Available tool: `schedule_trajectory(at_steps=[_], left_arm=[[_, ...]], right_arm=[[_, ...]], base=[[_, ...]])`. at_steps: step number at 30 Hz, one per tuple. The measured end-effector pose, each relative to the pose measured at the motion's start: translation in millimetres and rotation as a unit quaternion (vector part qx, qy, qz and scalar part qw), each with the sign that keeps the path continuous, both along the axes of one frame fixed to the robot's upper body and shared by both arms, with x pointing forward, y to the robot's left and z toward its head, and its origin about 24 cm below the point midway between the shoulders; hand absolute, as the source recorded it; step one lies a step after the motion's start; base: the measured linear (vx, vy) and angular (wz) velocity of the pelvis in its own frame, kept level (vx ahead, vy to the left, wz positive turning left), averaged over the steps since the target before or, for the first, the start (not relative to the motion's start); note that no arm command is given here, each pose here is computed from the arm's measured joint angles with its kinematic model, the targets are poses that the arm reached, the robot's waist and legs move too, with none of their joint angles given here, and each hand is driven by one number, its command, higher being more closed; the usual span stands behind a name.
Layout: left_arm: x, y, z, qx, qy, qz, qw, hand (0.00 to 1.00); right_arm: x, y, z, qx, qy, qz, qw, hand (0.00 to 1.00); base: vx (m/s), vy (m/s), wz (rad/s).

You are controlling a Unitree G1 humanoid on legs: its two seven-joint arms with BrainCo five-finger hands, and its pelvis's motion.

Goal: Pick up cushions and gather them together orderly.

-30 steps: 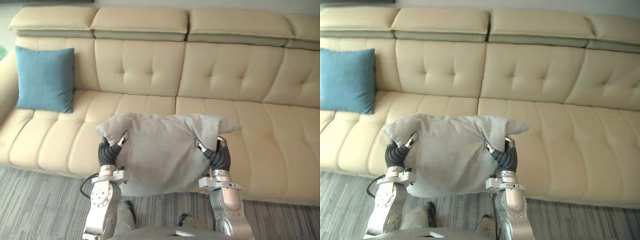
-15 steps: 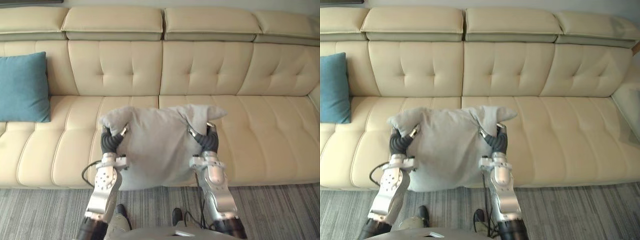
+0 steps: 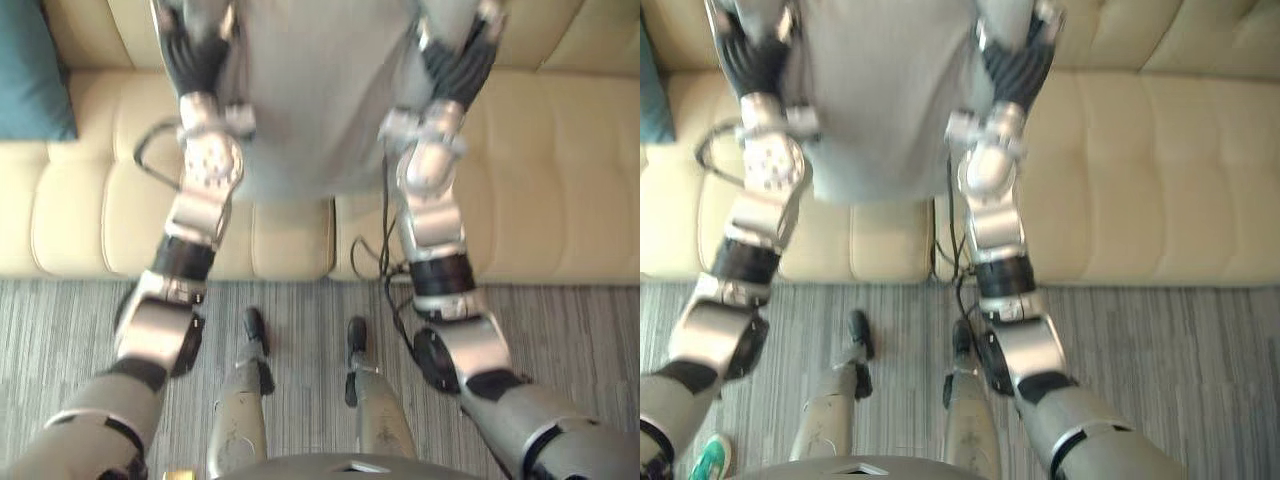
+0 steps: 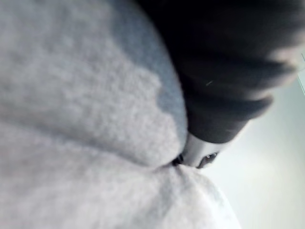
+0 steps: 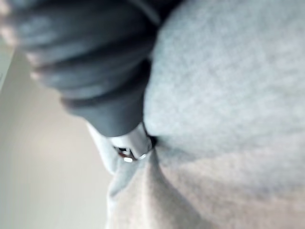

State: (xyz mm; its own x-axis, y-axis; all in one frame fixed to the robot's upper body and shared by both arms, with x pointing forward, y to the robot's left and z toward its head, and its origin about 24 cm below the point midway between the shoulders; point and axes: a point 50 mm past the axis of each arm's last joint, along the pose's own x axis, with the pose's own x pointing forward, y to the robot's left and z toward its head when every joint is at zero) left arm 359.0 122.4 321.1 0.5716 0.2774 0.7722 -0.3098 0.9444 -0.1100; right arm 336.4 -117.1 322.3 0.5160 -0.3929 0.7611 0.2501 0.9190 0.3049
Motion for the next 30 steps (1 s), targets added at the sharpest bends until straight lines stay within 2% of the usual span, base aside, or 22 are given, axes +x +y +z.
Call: schedule_trajectory(at_steps=[6,12,13,14,22,26,30], left_arm=[[1.4,-12.7,74.1,-0.006,-0.04,0.02,0.999,1.0],[-9.3,-18.3,105.5,-0.02,-0.07,0.024,0.997,1.0],[-10.1,-18.6,107.3,-0.02,-0.072,0.024,0.997,0.0],[-10.6,-18.6,108.3,-0.021,-0.073,0.024,0.997,0.0],[-6.3,-9.0,109.1,-0.05,-0.058,0.02,0.997,0.0],[-5.9,-9.1,110.5,-0.04,-0.054,0.004,0.998,0.0],[-6.5,8.8,113.5,-0.022,-0.058,0.02,0.998,0.0]], right_arm=[[5.1,-5.8,62.6,0.066,-0.034,-0.04,0.996,1.0],[-7.2,-5.0,102.0,0.093,-0.075,-0.051,0.992,1.0],[-8.2,-5.9,104.0,0.093,-0.077,-0.052,0.991,1.0],[-8.6,-7.9,105.3,0.092,-0.079,-0.055,0.991,0.0],[-3.1,-25.6,103.9,0.111,-0.063,-0.066,0.99,0.0],[-3.9,-39.9,105.7,0.115,-0.065,-0.07,0.989,0.0],[-11.2,-59.7,103.2,0.115,-0.086,-0.069,0.987,0.0]], base=[[-0.03,-0.017,0.07],[0.03,-0.017,0.02],[0.04,-0.038,0.07],[0.03,-0.033,0.06],[0.0,-0.013,-0.02],[-0.03,0.013,0.02],[-0.05,-0.013,0.03]])
